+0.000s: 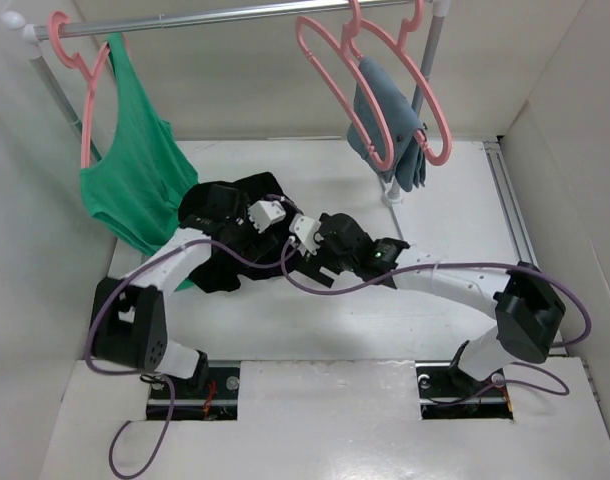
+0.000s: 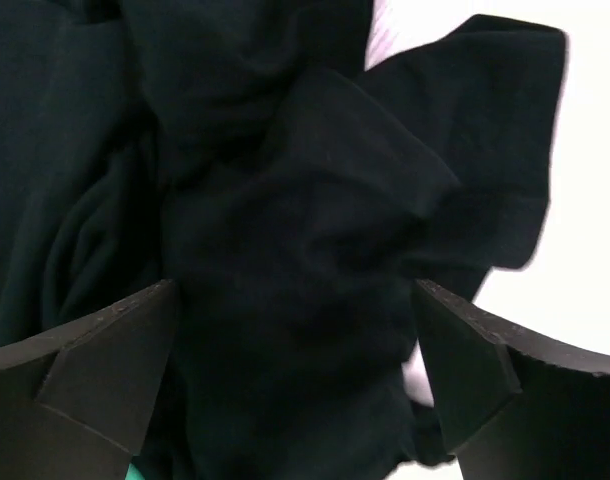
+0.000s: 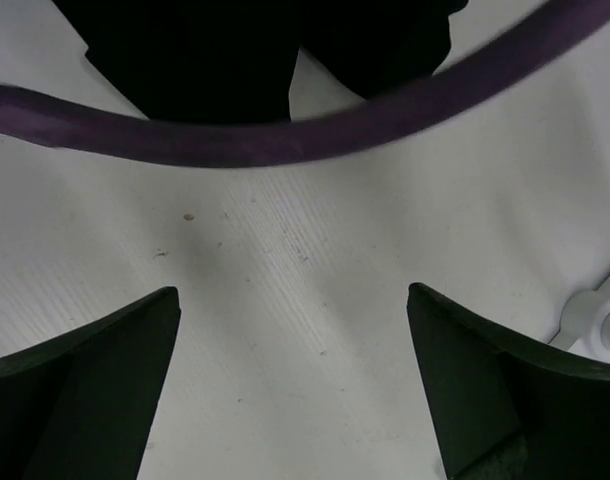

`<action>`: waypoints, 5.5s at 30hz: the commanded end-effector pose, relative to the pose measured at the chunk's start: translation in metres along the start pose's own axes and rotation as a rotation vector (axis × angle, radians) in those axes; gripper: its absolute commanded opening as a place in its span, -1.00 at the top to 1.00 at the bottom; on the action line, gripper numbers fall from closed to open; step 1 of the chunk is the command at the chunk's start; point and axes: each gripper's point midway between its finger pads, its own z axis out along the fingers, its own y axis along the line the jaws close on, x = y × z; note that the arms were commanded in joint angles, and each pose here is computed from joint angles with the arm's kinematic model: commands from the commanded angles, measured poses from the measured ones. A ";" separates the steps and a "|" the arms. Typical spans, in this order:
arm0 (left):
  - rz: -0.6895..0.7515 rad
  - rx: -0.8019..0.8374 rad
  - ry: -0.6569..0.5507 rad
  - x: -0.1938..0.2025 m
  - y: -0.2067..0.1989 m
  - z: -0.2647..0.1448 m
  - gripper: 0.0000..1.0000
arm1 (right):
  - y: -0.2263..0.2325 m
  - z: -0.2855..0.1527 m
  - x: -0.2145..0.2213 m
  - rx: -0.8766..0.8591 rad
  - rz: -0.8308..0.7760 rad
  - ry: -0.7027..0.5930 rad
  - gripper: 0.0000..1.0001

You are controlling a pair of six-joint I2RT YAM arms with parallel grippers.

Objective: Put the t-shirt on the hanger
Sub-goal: Move the tshirt to the center of the board

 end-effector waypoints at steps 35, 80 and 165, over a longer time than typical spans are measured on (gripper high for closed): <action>0.537 0.168 -0.520 -0.040 -0.145 -0.155 -0.96 | -0.090 0.103 -0.058 -0.166 0.336 -0.107 -0.91; 1.039 0.434 0.003 0.117 -0.164 -0.045 -0.24 | -0.061 0.008 0.038 -0.035 0.278 0.205 -0.68; -0.144 0.028 -0.517 -0.097 -0.037 -0.059 -0.68 | -0.009 -0.067 0.032 -0.180 0.097 0.095 -0.90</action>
